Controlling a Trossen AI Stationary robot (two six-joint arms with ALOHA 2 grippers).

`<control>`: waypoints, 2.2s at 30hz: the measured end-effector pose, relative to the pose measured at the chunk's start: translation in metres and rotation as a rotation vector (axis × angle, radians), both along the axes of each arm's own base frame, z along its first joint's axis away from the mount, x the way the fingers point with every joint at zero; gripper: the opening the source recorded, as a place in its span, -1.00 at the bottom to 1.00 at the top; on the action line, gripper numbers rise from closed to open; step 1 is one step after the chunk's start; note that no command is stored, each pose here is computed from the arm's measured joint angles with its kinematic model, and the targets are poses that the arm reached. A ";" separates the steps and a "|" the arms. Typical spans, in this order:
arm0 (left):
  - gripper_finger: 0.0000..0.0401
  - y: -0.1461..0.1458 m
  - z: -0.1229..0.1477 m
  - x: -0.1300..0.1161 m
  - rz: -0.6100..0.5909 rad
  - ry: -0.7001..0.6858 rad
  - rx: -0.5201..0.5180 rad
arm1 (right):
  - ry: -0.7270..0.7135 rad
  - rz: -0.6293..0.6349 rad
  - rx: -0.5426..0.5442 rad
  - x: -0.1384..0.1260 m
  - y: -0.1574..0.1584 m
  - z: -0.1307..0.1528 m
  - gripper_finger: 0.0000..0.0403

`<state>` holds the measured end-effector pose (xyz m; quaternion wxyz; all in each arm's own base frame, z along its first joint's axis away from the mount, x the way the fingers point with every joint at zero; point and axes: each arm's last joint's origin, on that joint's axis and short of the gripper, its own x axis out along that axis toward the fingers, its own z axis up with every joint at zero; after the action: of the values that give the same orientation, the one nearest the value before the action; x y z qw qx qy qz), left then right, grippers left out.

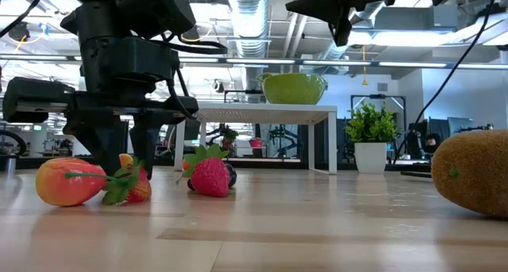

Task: Pick & Place Fruit
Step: Put the red strawberry into the green strainer bowl

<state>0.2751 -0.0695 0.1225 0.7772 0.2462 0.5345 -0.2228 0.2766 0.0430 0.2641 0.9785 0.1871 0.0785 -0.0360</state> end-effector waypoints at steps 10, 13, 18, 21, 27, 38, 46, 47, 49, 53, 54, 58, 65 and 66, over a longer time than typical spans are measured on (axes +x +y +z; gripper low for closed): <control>-0.56 -0.001 0.000 0.001 0.030 -0.015 -0.020 | 0.000 0.000 0.000 0.000 0.000 0.000 -0.39; -0.56 -0.001 0.003 0.002 0.080 -0.034 -0.038 | 0.000 0.000 0.000 0.000 0.000 0.000 -0.39; -0.57 -0.001 0.023 0.007 0.175 -0.181 -0.098 | -0.001 0.000 0.000 0.000 0.000 0.000 -0.40; -0.57 -0.001 0.049 0.012 0.208 -0.357 -0.174 | -0.004 0.000 0.001 0.000 0.000 0.000 -0.40; -0.57 0.007 0.101 0.013 0.253 -0.698 -0.340 | -0.009 -0.001 0.010 0.000 0.000 0.001 -0.39; -0.57 0.045 0.159 0.016 0.538 -1.098 -0.740 | -0.047 0.028 0.006 -0.001 0.008 0.005 -0.39; -0.57 0.061 0.165 0.016 0.661 -1.134 -0.889 | -0.073 0.039 -0.080 0.000 0.007 0.007 -0.39; -0.57 0.061 0.165 0.016 0.666 -1.132 -0.898 | -0.082 0.042 -0.104 0.000 0.007 0.008 -0.39; -0.57 0.061 0.165 0.016 0.677 -1.126 -0.915 | -0.086 0.047 -0.150 0.000 0.007 0.009 -0.39; -0.57 0.060 0.166 0.016 0.690 -1.119 -0.953 | -0.082 0.046 -0.212 0.000 0.005 0.009 -0.39; -0.57 0.060 0.166 0.016 0.688 -1.124 -0.956 | -0.082 0.043 -0.216 0.000 0.004 0.009 -0.39; -0.57 0.061 0.167 0.017 0.685 -1.137 -0.961 | -0.086 0.026 -0.217 0.001 -0.001 0.009 -0.32; -0.57 0.060 0.159 0.029 0.678 -1.144 -0.951 | -0.117 -0.005 -0.207 0.003 -0.008 0.013 -0.03; -0.57 0.060 0.159 0.031 0.679 -1.143 -0.950 | -0.119 -0.005 -0.200 0.003 -0.008 0.013 0.01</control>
<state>0.3064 -0.0099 0.2813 0.9764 -0.2092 -0.0504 -0.0183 0.2791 0.0352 0.2768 0.9952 0.0904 0.0159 -0.0349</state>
